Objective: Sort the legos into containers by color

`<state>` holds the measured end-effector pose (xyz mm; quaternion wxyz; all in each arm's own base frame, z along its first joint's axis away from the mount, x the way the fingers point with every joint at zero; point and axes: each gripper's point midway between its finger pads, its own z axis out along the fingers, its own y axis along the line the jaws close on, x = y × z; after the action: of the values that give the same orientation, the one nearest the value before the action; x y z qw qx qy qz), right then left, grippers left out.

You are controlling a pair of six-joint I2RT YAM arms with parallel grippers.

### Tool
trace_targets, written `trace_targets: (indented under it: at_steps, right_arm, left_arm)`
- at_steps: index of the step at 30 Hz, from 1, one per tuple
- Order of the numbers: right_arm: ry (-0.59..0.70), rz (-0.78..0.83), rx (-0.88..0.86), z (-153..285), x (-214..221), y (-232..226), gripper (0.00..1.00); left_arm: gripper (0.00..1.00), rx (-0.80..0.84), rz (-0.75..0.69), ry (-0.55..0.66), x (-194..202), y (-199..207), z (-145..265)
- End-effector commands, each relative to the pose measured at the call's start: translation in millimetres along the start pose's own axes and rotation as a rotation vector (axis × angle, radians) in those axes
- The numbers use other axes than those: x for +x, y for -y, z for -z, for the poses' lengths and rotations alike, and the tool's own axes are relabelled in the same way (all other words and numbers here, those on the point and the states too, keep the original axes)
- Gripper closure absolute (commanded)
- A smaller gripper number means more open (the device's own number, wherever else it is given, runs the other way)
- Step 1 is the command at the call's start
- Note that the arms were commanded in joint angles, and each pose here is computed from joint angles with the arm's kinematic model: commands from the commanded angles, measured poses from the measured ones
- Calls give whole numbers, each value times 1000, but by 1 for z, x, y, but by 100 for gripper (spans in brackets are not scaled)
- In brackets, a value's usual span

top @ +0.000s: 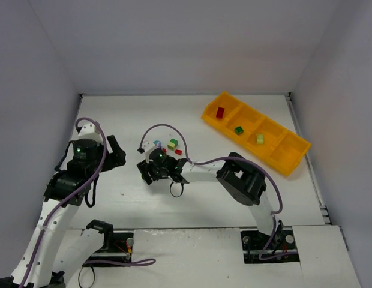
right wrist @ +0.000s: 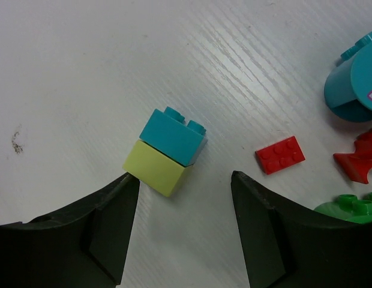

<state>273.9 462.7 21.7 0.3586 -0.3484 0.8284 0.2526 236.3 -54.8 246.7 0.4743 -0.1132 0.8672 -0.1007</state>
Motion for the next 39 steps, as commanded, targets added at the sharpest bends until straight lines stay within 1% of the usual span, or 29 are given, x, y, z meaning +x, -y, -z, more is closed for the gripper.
trace_targets:
  at_steps: [1, 9, 11, 17, 21, 27, 32, 35, 39]
  right_arm:
    - [146, -23, 2, 0, -49, -8, 41]
    - [129, -36, -9, 1, -40, -14, 41]
    - [130, -34, 12, 2, -39, -11, 41]
    - [126, 13, 111, 7, -40, 15, 42]
    - [124, 41, 144, 15, -42, 31, 44]
    - [115, 29, 175, 23, -39, 52, 44]
    - [117, 40, 118, 28, -40, 44, 45]
    - [122, 44, 44, 30, -42, 30, 45]
    - [123, 57, -9, 30, -40, 21, 44]
  left_arm:
    - [27, 0, 18, 25, -8, 1, 2]
    - [27, 15, 20, 7, -1, 3, -2]
    - [27, 17, 20, 7, -1, 3, -3]
    - [27, 27, 22, 6, 0, 5, -5]
    - [27, 27, 20, 6, 1, 5, -6]
    - [28, 35, 26, 2, 2, 7, -10]
    - [27, 39, 27, 3, 1, 8, -10]
    - [28, 39, 25, 3, 1, 8, -10]
    - [27, 38, 25, 4, 1, 8, -11]
